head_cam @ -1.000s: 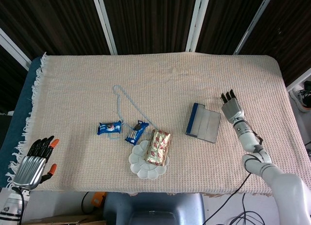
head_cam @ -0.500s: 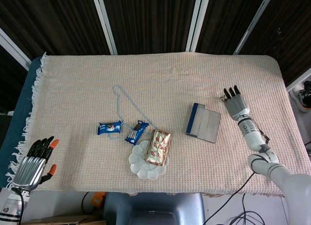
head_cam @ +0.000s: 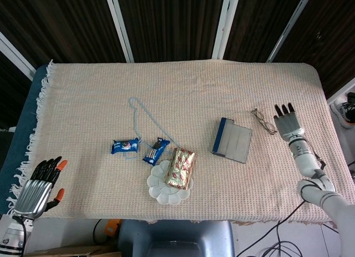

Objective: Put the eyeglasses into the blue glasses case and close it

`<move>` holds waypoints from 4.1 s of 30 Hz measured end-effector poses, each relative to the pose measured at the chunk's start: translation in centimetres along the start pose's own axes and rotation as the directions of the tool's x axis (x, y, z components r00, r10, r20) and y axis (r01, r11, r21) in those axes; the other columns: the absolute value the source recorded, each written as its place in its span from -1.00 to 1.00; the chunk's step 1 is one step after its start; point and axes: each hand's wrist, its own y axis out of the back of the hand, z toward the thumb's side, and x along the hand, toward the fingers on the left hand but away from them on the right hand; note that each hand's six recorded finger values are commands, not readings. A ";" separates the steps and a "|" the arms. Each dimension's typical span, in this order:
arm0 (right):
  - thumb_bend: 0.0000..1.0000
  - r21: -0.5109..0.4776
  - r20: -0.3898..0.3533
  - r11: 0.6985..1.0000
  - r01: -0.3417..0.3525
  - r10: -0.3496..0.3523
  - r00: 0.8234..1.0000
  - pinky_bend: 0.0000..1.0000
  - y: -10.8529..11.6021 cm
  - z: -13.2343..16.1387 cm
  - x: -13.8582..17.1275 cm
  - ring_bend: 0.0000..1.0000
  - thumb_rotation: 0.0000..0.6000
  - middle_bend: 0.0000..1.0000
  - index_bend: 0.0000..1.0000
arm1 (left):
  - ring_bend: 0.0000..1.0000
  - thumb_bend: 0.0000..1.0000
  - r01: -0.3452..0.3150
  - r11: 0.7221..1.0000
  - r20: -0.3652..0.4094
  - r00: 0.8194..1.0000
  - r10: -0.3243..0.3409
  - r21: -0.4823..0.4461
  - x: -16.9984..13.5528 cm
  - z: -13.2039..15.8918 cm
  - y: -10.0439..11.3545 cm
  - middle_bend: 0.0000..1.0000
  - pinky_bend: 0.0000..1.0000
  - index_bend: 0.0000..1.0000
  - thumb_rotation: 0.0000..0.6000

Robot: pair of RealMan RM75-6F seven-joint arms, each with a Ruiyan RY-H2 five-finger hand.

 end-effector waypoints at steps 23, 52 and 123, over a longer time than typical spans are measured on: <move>0.01 -0.239 -0.089 0.965 -0.103 0.084 0.992 -1.00 -2.3 2.3 -0.3 -1.00 1.00 -1.00 -0.38 | -1.00 -0.18 -0.001 1.000 -0.001 1.000 0.001 0.004 0.0 0.1 -0.1 -1.00 -0.83 -1.00 1.00; 0.01 -0.190 -0.327 0.981 0.020 -0.083 0.941 -1.00 1.3 7.4 5.4 -1.00 1.00 -1.00 -0.35 | -1.00 -0.18 -0.007 1.000 0.003 1.000 0.007 -0.002 -0.3 0.2 0.1 -1.00 -0.83 -1.00 1.00; -0.11 0.036 -0.322 0.979 0.199 -0.177 0.930 -1.00 3.2 8.3 2.6 -1.00 1.00 -1.00 0.13 | -1.00 -0.18 -0.012 1.000 0.009 1.000 0.012 -0.001 -0.6 0.5 0.0 -1.00 -0.82 -1.00 1.00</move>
